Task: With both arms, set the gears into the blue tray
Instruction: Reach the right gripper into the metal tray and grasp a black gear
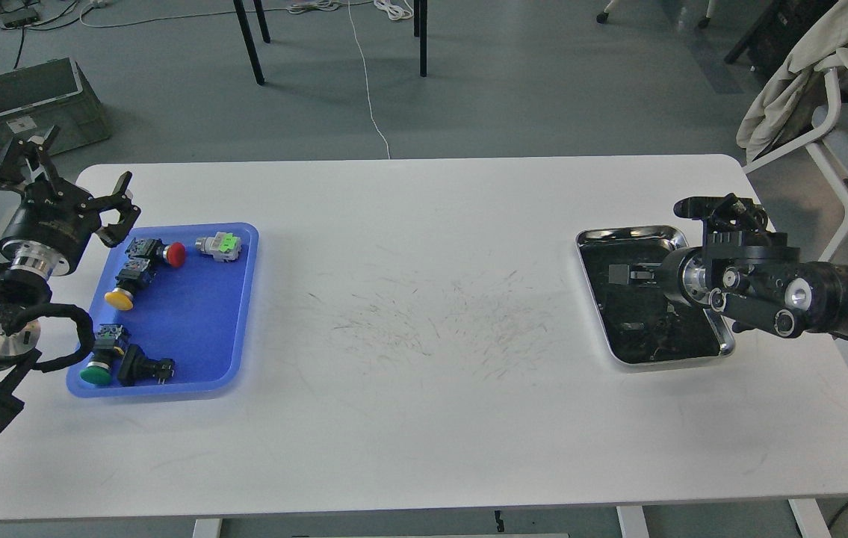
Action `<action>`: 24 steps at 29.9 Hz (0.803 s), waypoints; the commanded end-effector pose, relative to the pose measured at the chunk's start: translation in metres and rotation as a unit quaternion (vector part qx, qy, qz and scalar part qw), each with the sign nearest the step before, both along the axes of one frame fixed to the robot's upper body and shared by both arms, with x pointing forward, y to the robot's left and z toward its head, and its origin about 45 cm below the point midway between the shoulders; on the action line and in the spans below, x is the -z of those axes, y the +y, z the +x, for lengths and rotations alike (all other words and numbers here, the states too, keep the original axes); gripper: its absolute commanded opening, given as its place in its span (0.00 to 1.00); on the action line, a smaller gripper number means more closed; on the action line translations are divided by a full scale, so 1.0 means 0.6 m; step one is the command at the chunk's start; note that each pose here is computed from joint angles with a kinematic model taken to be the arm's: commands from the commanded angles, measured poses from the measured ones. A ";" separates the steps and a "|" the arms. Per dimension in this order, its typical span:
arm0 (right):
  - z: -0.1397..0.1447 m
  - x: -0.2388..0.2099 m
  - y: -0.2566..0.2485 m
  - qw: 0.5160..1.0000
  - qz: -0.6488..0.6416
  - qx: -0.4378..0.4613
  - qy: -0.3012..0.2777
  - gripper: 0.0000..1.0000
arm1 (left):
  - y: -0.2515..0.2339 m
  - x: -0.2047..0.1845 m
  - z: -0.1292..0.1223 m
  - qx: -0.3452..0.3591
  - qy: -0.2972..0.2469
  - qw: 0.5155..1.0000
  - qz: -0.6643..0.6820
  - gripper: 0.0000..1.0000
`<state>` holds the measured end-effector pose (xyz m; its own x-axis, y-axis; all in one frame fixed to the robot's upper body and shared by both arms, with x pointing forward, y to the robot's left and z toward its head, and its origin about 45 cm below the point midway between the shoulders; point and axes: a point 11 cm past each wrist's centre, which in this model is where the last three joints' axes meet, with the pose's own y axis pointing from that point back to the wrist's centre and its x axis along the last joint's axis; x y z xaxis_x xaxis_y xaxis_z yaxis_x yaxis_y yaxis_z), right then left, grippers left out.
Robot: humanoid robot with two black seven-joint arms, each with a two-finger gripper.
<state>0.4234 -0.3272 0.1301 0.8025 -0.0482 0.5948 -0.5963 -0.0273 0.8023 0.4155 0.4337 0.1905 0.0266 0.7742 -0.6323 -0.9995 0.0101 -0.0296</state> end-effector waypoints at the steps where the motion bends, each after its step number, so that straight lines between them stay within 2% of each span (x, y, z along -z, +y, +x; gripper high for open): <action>1: 0.003 0.000 -0.006 1.000 -0.005 0.004 -0.003 0.80 | 0.001 0.001 -0.001 0.000 0.001 1.000 0.000 0.99; 3: 0.002 0.003 -0.008 1.000 -0.007 0.006 -0.005 0.78 | 0.001 0.001 -0.001 0.000 0.001 1.000 0.000 0.99; 10: 0.001 0.009 0.000 1.000 -0.006 0.001 -0.006 0.63 | 0.001 0.001 -0.001 0.000 0.001 1.000 0.000 0.99; 13: -0.005 0.015 -0.008 1.000 -0.019 -0.003 0.001 0.51 | 0.000 0.002 -0.001 0.000 0.002 1.000 0.000 0.99; 19: -0.008 0.016 -0.016 0.999 -0.034 -0.010 0.004 0.43 | 0.002 0.001 -0.001 -0.001 0.002 1.000 0.001 0.99; 20: -0.009 0.017 -0.017 0.999 -0.035 -0.010 0.004 0.39 | 0.002 0.001 -0.001 -0.001 0.001 1.000 0.001 0.99; 22: -0.011 0.019 -0.017 0.999 -0.033 -0.011 0.006 0.15 | 0.002 0.001 -0.001 -0.001 0.001 1.000 0.001 0.99; 24: -0.011 0.019 -0.016 0.999 -0.032 -0.012 0.007 0.07 | 0.002 0.001 -0.001 -0.001 0.001 1.000 0.001 0.99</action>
